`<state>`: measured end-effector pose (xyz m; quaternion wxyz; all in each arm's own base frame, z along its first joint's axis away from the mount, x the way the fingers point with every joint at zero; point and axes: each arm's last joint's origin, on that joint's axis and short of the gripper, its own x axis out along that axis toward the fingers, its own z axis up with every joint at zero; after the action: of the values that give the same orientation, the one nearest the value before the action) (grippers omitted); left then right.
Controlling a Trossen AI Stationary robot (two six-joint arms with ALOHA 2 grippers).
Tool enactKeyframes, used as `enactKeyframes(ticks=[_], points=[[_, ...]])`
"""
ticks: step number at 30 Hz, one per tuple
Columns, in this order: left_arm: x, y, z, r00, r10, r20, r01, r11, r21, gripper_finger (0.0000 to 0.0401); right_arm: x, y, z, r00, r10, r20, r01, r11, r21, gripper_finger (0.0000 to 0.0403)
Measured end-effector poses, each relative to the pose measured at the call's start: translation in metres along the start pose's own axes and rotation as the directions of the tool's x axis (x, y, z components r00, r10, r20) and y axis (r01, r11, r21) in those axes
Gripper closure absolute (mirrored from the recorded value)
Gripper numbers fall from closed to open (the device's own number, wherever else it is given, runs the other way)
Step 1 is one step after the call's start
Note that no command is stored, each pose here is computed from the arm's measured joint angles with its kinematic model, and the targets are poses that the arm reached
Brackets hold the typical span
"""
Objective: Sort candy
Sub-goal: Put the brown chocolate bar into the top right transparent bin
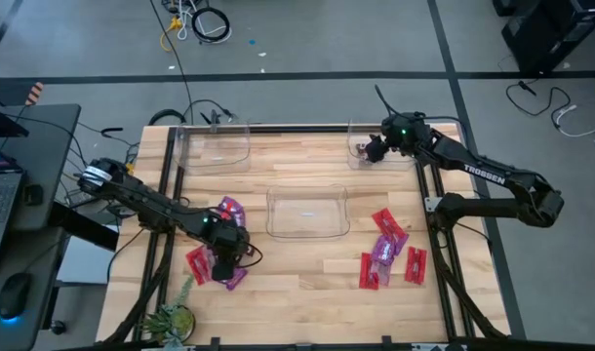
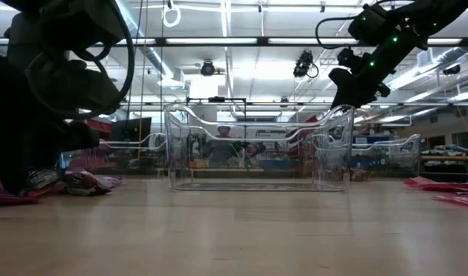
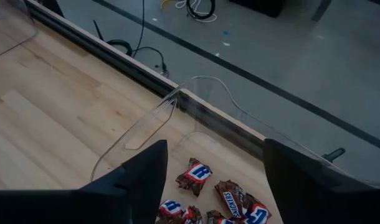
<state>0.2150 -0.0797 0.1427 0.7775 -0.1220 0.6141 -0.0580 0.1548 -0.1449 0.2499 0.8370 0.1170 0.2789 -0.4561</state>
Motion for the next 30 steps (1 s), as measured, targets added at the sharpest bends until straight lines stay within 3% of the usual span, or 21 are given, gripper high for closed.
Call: enactKeyframes(ticks=[6,14,18,21,24,30], points=[[-0.007,-0.003,0.004,0.999,0.025,-0.023,-0.024,0.999,0.033,0.0383,0.0,0.0,0.0,1.0,0.0,0.0,0.0,1.0,-0.003,0.0166],[-0.049,-0.01,0.02,0.996,0.065,0.066,-0.071,0.993,0.093,0.0383,-0.009,0.006,0.002,0.999,0.034,0.031,-0.033,0.998,-0.051,0.0164],[-0.079,-0.005,0.03,0.969,0.106,0.222,-0.129,0.987,0.091,0.0385,-0.021,0.017,0.008,0.991,0.11,0.081,-0.105,0.992,-0.067,0.0162],[-0.101,0.005,0.044,0.905,0.172,0.39,-0.213,0.975,0.063,0.0386,-0.027,0.032,0.01,0.965,0.233,0.118,-0.223,0.97,-0.098,0.0162],[-0.117,0.022,0.06,0.824,0.193,0.532,-0.243,0.97,0.025,0.0386,-0.031,0.053,0.013,0.904,0.399,0.151,-0.377,0.913,-0.154,0.0162],[-0.139,0.063,0.091,0.672,0.07,0.737,-0.153,0.987,0.046,0.0387,-0.036,0.101,0.013,0.772,0.602,0.204,-0.537,0.79,-0.297,0.0161]])
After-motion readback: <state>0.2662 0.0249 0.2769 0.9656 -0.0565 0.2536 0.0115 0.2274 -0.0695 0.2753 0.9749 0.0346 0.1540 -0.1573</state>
